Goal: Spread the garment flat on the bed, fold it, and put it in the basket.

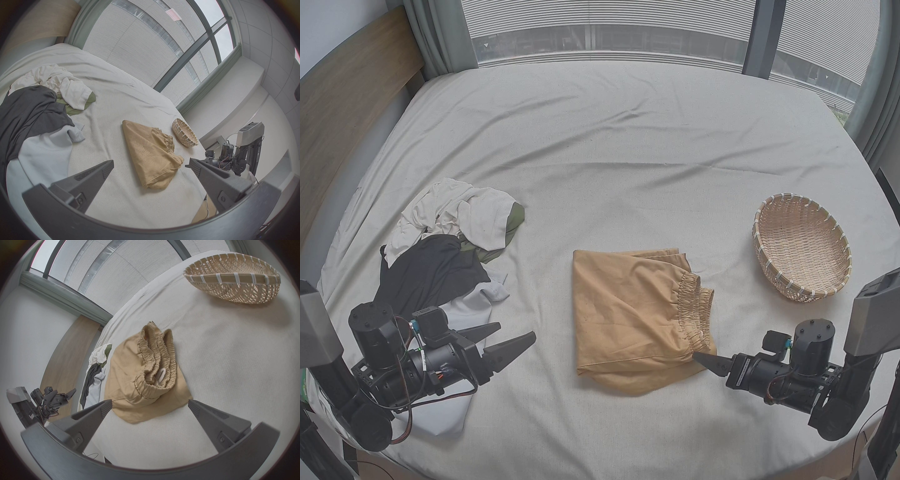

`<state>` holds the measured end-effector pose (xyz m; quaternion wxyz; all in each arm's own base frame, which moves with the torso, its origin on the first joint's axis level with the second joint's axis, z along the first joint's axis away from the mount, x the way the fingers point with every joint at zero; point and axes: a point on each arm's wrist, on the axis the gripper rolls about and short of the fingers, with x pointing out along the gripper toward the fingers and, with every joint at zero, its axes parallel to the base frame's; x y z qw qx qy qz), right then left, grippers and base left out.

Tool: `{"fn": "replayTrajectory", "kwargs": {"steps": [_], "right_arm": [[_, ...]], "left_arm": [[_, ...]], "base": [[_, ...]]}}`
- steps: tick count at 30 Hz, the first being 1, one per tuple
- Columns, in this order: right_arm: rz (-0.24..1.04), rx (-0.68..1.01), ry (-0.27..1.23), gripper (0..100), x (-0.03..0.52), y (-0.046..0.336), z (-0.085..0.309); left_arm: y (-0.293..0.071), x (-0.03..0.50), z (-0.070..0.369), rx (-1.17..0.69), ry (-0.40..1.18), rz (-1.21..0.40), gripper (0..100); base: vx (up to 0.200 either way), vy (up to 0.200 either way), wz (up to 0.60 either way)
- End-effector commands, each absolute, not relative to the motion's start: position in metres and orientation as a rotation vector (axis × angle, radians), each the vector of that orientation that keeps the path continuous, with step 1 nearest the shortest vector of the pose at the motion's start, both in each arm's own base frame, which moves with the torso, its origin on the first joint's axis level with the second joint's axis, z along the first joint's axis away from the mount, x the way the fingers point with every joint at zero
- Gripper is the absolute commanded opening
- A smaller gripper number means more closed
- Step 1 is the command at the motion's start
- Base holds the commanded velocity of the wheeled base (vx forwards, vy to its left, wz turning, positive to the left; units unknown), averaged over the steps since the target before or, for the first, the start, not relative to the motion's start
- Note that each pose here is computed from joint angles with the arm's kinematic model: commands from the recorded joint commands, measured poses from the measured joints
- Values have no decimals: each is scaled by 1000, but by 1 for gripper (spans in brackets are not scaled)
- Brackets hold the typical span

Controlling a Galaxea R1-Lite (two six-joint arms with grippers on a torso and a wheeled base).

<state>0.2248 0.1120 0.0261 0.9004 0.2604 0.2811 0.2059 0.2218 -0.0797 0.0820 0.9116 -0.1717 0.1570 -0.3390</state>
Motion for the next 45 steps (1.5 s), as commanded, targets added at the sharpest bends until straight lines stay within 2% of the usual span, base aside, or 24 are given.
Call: {"fn": "replayTrajectory", "kwargs": {"steps": [1, 13, 31, 39, 45], "right_arm": [[408, 526, 635, 100, 231, 116, 8], [405, 527, 637, 100, 249, 125, -9], [480, 559, 480, 100, 286, 149, 5], [484, 565, 465, 100, 288, 149, 8], [488, 590, 448, 100, 275, 142, 27]], "left_arm": [[-78, 218, 79, -356, 342, -692, 100], [-75, 213, 75, -339, 366, -683, 100], [-73, 209, 74, -339, 375, -677, 100], [-72, 205, 73, -340, 388, -674, 100], [-71, 205, 72, -341, 390, -672, 100]], "base": [[0, 0, 0], [0, 0, 0], [0, 0, 0], [0, 0, 0], [0, 0, 0]]}}
